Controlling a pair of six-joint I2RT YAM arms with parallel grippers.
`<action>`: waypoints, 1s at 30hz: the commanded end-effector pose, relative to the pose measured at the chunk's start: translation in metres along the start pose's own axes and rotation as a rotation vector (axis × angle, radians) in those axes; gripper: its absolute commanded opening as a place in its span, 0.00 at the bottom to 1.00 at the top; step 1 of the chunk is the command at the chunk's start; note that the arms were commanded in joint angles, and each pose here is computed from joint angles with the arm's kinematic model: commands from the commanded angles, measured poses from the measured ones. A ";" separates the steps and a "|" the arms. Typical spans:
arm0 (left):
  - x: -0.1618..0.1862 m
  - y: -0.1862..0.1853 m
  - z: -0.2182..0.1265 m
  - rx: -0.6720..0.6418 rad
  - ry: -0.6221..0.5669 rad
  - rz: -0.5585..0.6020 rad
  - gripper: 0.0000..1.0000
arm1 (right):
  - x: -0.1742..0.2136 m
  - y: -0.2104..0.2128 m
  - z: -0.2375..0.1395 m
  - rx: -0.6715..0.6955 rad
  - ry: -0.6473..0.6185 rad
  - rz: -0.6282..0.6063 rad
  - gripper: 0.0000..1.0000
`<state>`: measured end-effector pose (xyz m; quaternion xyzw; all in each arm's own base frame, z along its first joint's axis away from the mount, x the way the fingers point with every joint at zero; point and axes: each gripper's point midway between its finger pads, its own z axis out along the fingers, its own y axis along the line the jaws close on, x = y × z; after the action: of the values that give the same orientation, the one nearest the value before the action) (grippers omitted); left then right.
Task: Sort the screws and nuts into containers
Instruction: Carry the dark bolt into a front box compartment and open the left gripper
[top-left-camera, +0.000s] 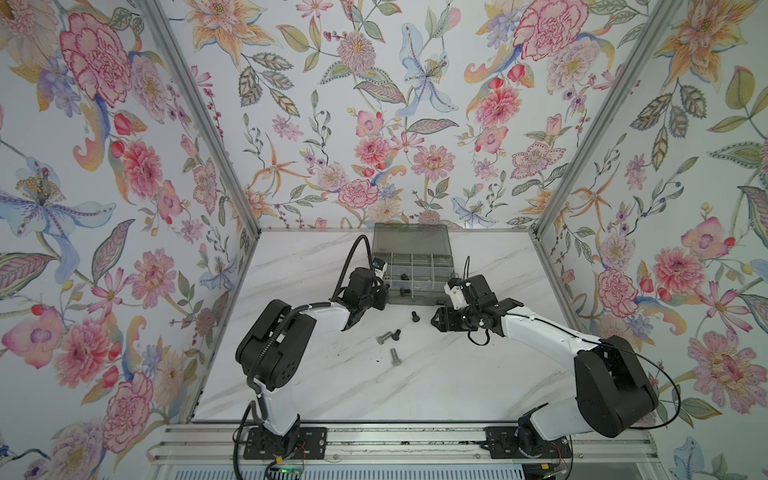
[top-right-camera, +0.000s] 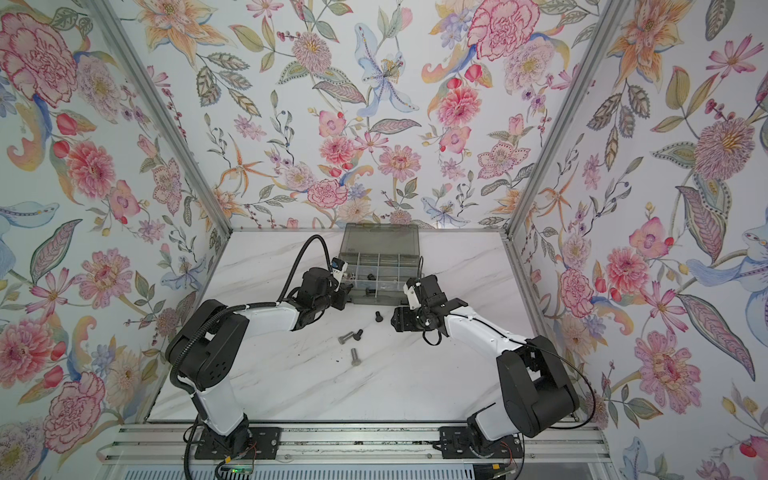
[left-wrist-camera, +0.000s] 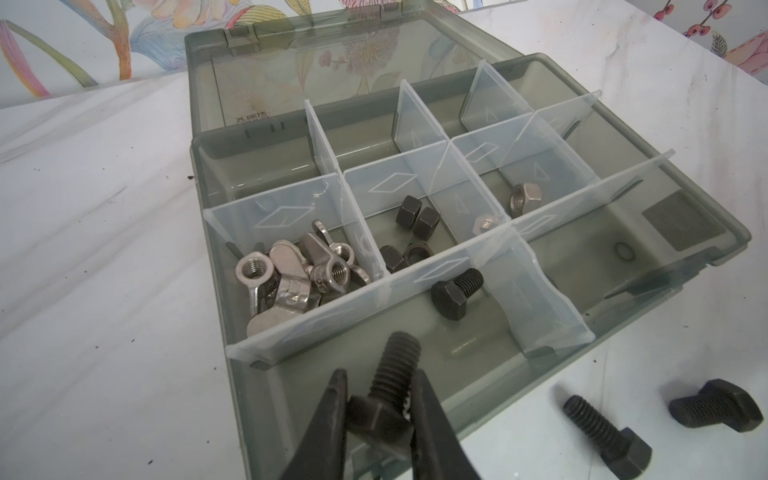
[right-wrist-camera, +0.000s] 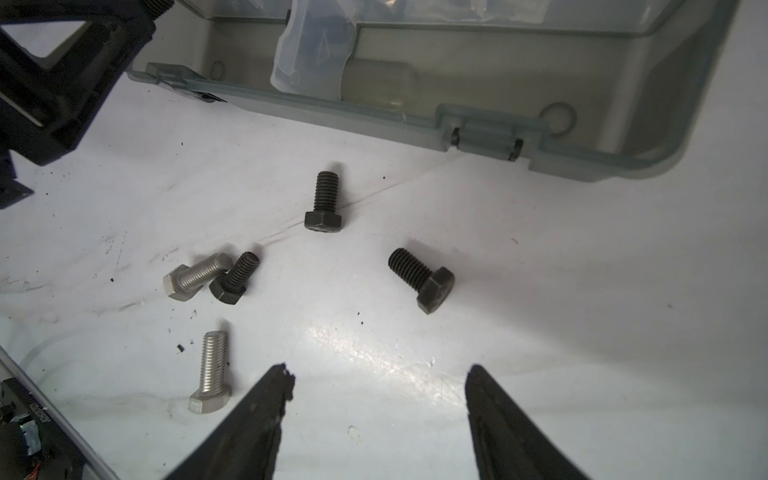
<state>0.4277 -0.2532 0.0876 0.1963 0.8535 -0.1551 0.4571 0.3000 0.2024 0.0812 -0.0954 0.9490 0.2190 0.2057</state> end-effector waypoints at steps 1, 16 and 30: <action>-0.020 0.006 0.001 -0.015 -0.076 -0.018 0.20 | 0.000 -0.001 0.000 0.003 -0.004 0.009 0.70; -0.021 0.012 0.002 -0.045 -0.076 -0.019 0.52 | 0.000 0.000 0.002 -0.001 0.003 0.015 0.70; -0.033 0.007 -0.062 -0.025 -0.130 -0.082 0.66 | -0.002 0.010 0.001 -0.022 -0.001 -0.013 0.71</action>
<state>0.4141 -0.2384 0.1549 0.1647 0.8179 -0.1739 0.5231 0.2986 0.2045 0.0814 -0.0983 0.9485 0.2214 0.2042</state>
